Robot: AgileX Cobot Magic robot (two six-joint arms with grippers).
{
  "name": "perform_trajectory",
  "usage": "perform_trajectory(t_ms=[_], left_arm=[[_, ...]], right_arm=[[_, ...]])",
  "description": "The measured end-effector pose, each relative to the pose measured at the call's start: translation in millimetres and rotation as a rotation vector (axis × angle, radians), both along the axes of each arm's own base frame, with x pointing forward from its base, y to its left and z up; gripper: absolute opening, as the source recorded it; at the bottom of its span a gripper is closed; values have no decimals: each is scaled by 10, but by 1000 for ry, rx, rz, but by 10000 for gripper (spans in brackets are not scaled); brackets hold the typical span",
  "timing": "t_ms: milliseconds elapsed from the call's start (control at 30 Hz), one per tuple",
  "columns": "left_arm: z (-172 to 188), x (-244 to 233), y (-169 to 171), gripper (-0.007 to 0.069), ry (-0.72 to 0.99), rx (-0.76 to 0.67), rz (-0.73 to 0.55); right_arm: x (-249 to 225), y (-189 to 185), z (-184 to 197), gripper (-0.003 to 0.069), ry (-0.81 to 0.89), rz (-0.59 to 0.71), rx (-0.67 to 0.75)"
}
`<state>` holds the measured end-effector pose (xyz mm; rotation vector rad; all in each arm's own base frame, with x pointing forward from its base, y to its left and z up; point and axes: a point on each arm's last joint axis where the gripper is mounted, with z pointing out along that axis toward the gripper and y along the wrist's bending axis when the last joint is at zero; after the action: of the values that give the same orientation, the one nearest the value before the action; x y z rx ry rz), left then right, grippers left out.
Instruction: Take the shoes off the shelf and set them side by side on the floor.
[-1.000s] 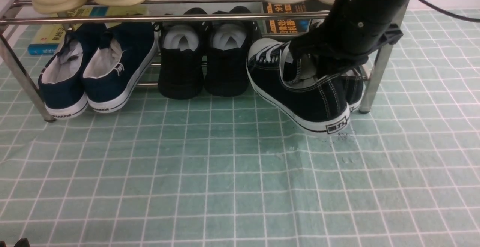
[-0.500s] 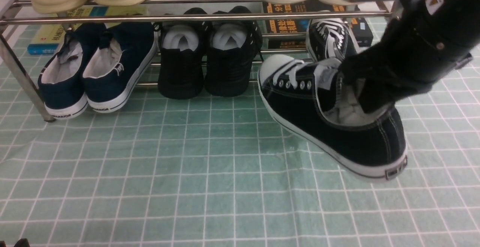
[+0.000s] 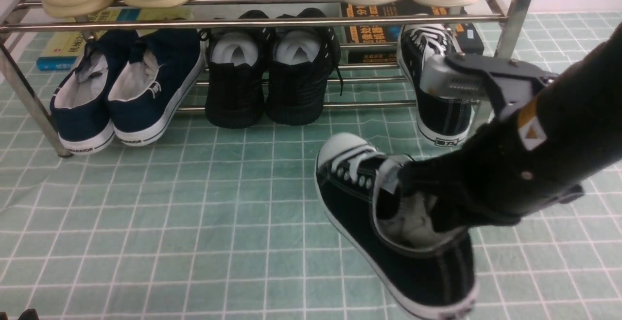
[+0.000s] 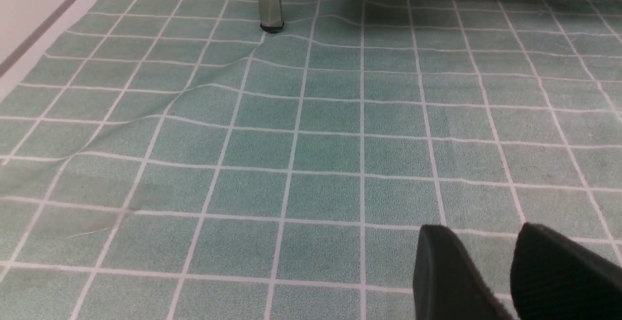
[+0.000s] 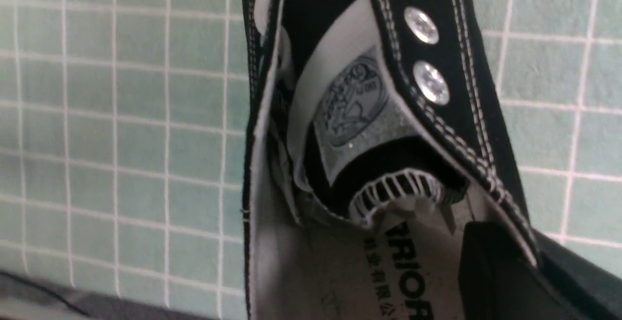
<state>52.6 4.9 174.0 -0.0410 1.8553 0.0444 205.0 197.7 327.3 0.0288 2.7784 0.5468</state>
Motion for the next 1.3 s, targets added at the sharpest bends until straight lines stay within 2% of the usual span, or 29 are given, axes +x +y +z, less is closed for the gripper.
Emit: perform_trajectory(t_ms=[167,333,533,867,1300], left_arm=[[0,0,0,242,0,0,0],[0,0,0,242,0,0,0],[0,0,0,242,0,0,0],[0,0,0,242,0,0,0],[0,0,0,242,0,0,0]], right_arm=[[166,77,-95,10,-52,-107,25],[287,161,-286,13,-25,-157,0],[370,239,-486,15,11,-163,-34],[559,415,-688,18,-45,-181,42],[690,533,-1000,32,-31,-192,31]])
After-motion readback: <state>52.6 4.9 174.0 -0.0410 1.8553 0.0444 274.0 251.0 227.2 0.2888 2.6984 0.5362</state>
